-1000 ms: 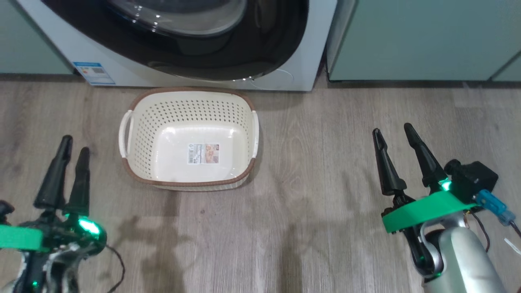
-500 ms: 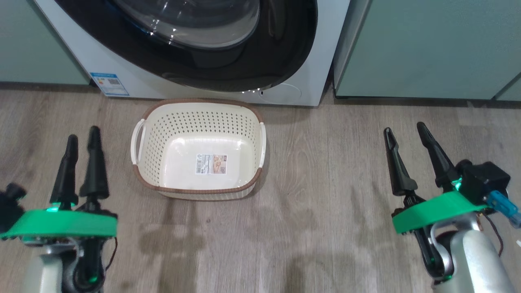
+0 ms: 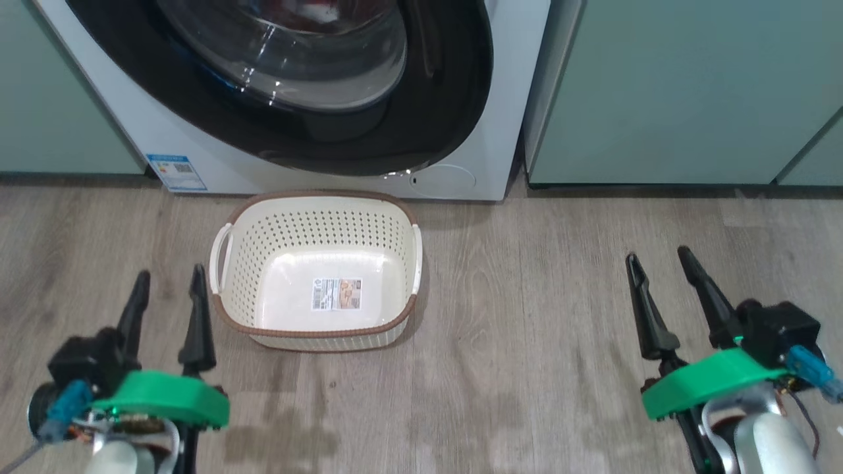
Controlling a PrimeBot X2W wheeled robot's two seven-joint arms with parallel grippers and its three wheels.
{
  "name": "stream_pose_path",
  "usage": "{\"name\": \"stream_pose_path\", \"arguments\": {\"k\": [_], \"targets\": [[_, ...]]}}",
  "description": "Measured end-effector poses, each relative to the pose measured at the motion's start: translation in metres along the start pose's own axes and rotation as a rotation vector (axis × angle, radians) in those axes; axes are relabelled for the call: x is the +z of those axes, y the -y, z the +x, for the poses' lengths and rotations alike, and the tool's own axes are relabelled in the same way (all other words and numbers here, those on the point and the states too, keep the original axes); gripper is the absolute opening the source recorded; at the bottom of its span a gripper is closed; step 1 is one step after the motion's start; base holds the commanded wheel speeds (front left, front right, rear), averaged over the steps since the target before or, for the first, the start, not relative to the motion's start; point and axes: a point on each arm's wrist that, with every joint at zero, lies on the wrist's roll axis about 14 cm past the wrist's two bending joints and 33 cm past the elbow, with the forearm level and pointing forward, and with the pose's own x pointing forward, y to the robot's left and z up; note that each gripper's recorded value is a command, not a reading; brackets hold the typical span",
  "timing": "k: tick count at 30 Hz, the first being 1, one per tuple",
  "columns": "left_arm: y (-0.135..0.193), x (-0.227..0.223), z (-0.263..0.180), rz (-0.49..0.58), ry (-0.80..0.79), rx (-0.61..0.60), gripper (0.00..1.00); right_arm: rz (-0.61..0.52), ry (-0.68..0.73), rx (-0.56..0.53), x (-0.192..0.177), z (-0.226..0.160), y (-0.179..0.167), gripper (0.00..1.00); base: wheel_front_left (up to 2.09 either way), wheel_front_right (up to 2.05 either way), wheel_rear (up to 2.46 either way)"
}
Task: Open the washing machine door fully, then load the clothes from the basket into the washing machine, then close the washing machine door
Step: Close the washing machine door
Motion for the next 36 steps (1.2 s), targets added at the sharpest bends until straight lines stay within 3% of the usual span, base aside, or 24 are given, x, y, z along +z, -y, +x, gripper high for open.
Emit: {"name": "stream_pose_path", "arguments": {"k": [7,36], "targets": [[0.001,-0.002,-0.012,0.060,-0.005,0.005,1.00,-0.002,0.010,-0.010,0.004,-0.007,0.003,1.00,0.00,0.00,0.00],[-0.001,-0.005,-0.020,0.070,-0.018,0.007,1.00,0.001,-0.011,-0.013,-0.002,-0.012,0.003,1.00,0.00,0.00,0.00]]}}
